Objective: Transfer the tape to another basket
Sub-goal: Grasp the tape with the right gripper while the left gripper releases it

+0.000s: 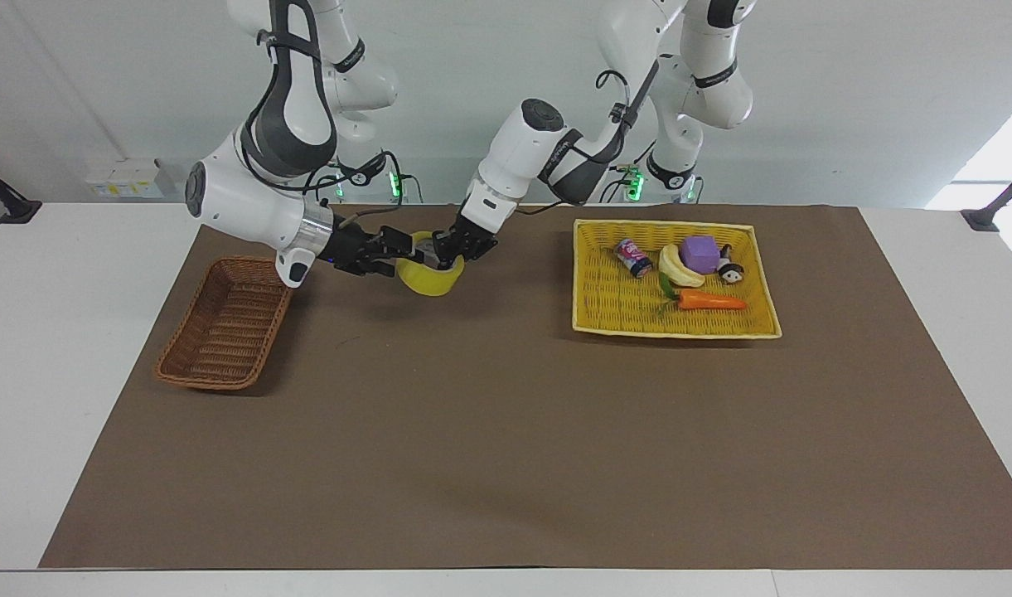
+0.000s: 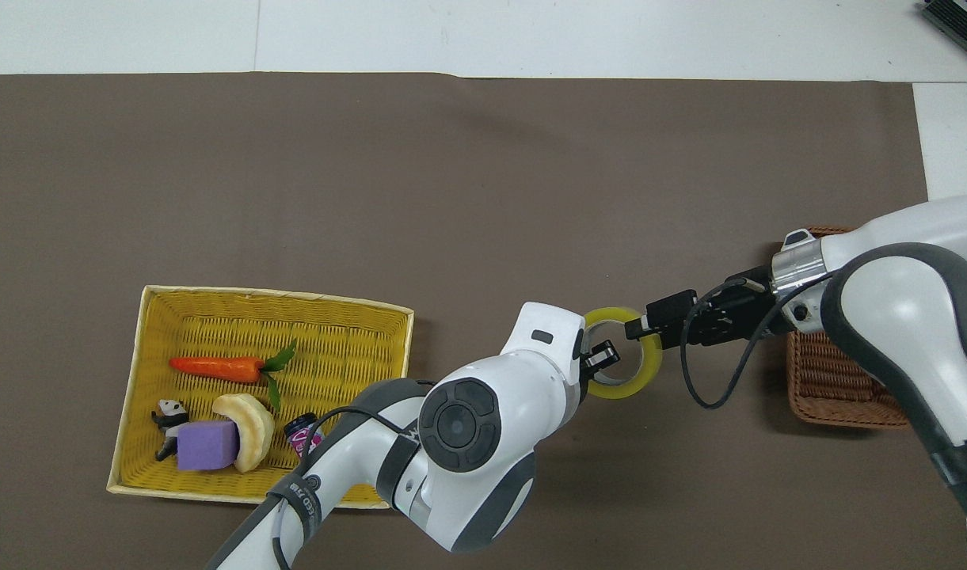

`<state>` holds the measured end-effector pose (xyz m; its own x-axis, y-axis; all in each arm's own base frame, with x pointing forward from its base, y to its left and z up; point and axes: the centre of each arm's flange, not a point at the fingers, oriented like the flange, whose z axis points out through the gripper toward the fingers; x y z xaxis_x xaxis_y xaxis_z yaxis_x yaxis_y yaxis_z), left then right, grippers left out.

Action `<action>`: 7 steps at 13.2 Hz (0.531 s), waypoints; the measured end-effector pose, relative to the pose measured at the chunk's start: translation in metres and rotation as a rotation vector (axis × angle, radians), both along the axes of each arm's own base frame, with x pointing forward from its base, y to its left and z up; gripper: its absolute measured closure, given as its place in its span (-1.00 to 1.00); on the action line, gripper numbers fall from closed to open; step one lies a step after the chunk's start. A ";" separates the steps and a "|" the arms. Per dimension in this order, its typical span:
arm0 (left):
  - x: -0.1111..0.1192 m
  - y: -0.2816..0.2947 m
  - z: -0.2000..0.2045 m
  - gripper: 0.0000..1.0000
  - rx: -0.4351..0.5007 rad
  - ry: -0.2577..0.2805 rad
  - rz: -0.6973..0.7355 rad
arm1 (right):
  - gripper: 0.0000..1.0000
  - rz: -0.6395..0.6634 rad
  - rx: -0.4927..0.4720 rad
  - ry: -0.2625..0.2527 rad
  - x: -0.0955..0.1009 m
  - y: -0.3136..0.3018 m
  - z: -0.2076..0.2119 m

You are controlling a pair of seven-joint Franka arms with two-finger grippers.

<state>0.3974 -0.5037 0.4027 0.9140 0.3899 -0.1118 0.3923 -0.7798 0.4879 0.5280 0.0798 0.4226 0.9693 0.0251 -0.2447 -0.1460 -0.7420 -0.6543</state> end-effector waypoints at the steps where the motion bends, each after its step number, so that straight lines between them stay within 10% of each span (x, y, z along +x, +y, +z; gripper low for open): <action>1: 0.001 0.000 0.000 0.55 -0.004 0.004 0.004 | -0.28 -0.001 0.001 -0.001 0.000 -0.001 0.001; 4: 0.002 0.000 0.002 0.55 -0.012 0.008 0.011 | -0.28 -0.015 -0.002 0.011 0.001 -0.001 0.003; 7: 0.005 0.000 0.013 -0.07 -0.040 0.004 0.027 | -0.16 -0.039 -0.009 0.035 0.003 -0.004 0.001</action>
